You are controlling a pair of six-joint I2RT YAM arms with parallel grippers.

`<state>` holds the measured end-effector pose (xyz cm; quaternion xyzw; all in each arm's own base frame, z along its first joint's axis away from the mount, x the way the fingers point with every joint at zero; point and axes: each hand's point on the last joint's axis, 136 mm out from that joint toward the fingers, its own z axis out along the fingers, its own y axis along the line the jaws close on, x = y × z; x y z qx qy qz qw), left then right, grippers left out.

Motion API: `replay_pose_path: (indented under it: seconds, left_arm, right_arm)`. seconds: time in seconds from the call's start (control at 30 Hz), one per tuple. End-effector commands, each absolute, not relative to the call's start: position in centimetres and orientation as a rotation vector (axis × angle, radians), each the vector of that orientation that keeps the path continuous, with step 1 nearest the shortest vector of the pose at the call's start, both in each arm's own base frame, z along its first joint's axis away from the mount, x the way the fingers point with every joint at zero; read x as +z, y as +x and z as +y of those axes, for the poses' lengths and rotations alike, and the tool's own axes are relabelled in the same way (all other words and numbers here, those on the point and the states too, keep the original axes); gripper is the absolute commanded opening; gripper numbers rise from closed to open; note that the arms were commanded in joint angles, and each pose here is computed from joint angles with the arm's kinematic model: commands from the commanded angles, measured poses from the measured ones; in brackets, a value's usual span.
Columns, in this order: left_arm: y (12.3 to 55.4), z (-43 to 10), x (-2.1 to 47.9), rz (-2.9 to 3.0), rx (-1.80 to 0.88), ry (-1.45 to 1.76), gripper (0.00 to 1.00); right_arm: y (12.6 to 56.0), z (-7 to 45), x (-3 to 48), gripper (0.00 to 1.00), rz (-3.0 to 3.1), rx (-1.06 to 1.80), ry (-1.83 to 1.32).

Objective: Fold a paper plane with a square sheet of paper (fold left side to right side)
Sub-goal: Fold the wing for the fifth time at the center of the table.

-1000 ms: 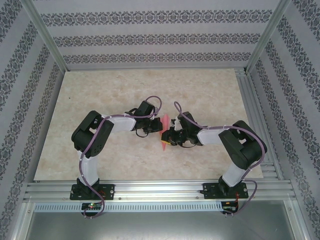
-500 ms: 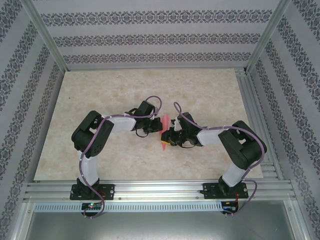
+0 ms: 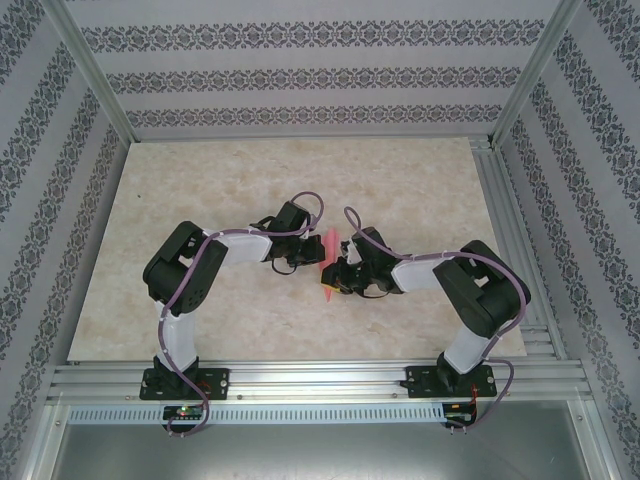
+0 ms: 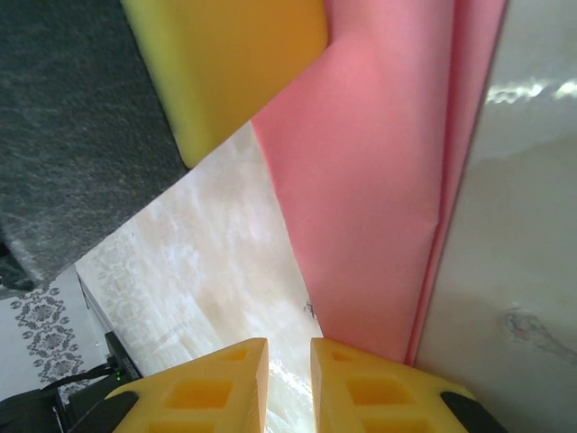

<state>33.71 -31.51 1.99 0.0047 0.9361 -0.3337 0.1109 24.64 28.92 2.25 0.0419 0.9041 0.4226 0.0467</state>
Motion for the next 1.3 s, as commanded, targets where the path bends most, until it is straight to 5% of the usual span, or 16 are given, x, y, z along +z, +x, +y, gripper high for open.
replay_pose_path:
  seconds: [0.0,1.27]
  left_arm:
    - [33.3,-30.4,-0.6,2.812,-0.907,-0.015,0.08]
    - [33.2,-29.5,-1.9,2.839,-0.844,-0.058,0.04]
  right_arm:
    - [24.2,29.1,1.4,0.21,2.792,1.242,0.129]
    - [15.8,28.9,-0.2,0.22,3.018,1.027,-0.004]
